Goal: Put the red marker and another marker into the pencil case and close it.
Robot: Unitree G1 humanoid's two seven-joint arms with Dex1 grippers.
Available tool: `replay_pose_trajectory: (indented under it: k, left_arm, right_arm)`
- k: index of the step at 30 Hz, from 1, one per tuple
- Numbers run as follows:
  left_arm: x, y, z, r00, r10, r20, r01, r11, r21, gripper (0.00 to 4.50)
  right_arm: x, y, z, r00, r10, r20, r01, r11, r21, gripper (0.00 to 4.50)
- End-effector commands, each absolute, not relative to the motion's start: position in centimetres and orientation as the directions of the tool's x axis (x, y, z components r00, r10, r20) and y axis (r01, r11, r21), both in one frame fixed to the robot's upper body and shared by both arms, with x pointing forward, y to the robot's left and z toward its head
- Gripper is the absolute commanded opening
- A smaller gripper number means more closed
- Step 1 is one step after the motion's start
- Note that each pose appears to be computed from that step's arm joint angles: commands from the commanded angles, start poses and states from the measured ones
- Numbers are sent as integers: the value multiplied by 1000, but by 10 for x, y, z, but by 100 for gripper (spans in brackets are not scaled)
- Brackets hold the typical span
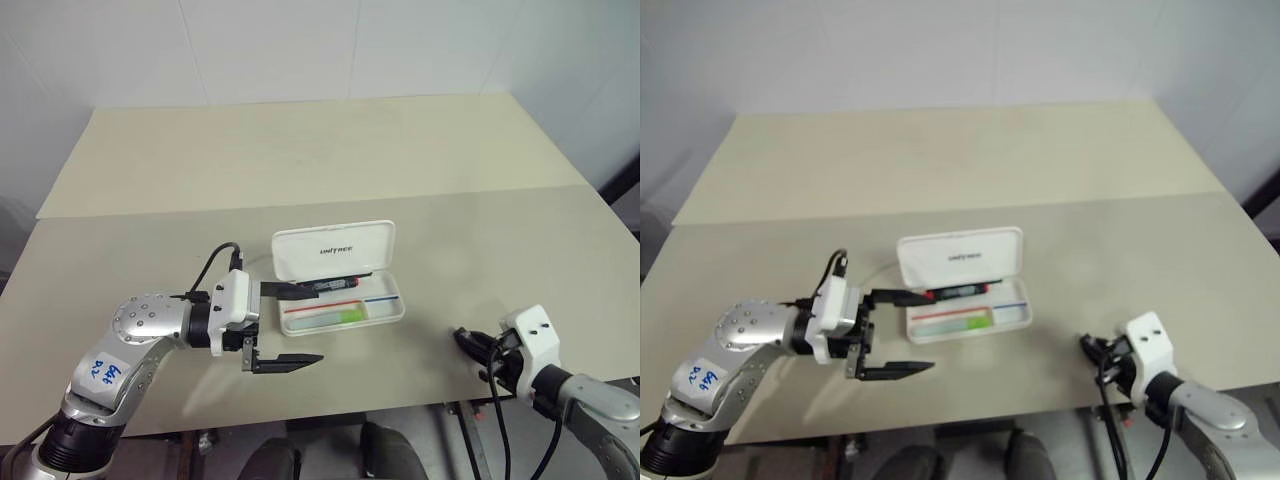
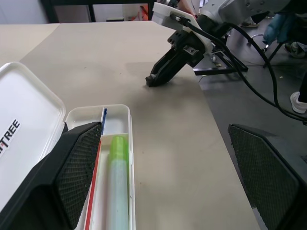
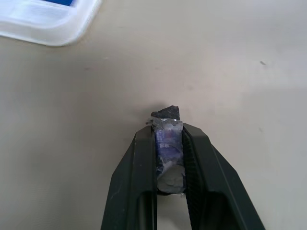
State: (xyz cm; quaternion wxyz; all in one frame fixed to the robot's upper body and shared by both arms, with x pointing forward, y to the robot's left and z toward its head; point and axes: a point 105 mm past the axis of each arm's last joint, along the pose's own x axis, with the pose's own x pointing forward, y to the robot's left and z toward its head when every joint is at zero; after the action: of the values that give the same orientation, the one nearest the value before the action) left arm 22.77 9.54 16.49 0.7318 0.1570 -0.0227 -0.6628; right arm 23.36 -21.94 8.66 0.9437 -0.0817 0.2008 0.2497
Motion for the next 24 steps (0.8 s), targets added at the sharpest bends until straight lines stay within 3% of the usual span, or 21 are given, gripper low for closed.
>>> replay_pose_trajectory:
  k: [1,6,13,24]
  left_arm:
    - [229,99,164,118,-974,-191,954,58,294,450]
    - [232,106,158,138,-970,-200,953,74,295,450]
    - [234,115,151,171,-959,-226,950,99,297,450]
    - [233,118,148,198,-953,-229,944,123,305,450]
  right_arm:
    - [241,-211,109,746,548,-378,-634,758,-153,37]
    - [254,-199,137,607,705,-366,-794,561,-235,37]
    - [274,-179,150,433,810,-395,-896,339,-285,37]
    - [293,-152,134,207,861,-465,-954,73,-289,37]
